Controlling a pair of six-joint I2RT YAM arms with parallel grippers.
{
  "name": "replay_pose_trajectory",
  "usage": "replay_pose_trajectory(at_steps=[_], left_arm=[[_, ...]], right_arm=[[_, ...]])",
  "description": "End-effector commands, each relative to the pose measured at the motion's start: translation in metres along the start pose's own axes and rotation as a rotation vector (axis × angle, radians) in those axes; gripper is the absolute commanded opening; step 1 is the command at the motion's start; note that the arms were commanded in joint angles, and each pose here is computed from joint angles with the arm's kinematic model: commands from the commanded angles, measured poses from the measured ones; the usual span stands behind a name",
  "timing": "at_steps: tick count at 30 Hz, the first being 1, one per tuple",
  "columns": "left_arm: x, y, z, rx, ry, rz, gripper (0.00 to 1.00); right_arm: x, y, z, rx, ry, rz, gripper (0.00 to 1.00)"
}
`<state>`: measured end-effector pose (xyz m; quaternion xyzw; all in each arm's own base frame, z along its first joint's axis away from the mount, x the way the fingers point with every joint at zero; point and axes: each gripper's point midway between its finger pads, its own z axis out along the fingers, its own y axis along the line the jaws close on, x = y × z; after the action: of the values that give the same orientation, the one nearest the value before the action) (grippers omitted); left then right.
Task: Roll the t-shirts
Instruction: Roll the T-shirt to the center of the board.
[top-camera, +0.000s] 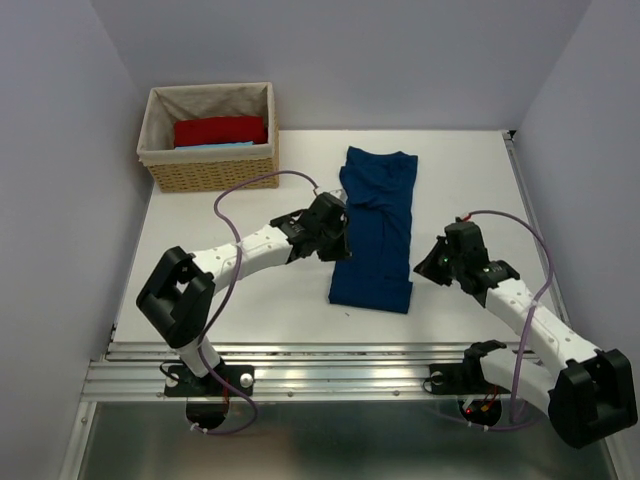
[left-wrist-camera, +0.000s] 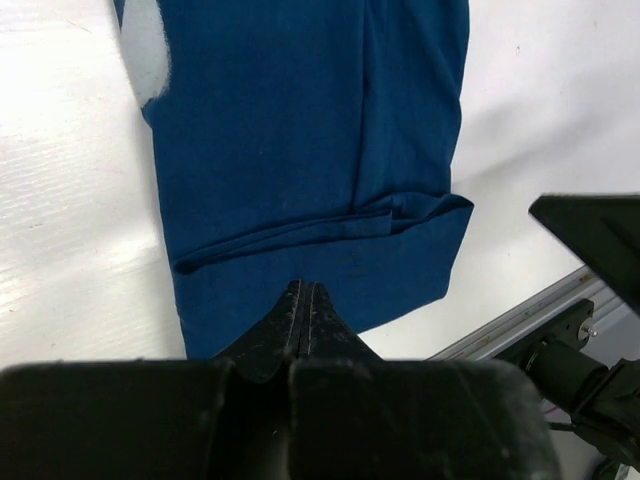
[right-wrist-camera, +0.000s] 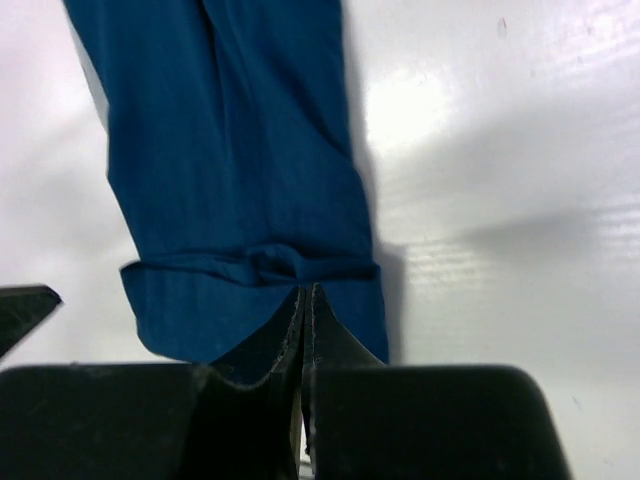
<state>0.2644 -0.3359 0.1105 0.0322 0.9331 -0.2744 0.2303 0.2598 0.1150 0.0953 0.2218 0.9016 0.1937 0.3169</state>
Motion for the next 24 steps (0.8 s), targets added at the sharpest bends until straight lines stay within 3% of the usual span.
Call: replay_pose_trajectory(at_steps=[1,14,24], left_arm=[[-0.011,-0.011,-0.018,0.046,-0.052,0.002,0.0],[0.035,0.008,0.001,0.061,0.077,0.008,0.0],[0.063,0.052,0.029,-0.07,0.131,0.007,0.0]], right_arm=[[0.018,-0.001,-0.012,-0.037,0.055,0.004,0.02],[0.055,0.009,0.0,-0.125,0.206,-0.026,0.03],[0.068,0.002,0.03,-0.067,0.266,-0.042,0.03]])
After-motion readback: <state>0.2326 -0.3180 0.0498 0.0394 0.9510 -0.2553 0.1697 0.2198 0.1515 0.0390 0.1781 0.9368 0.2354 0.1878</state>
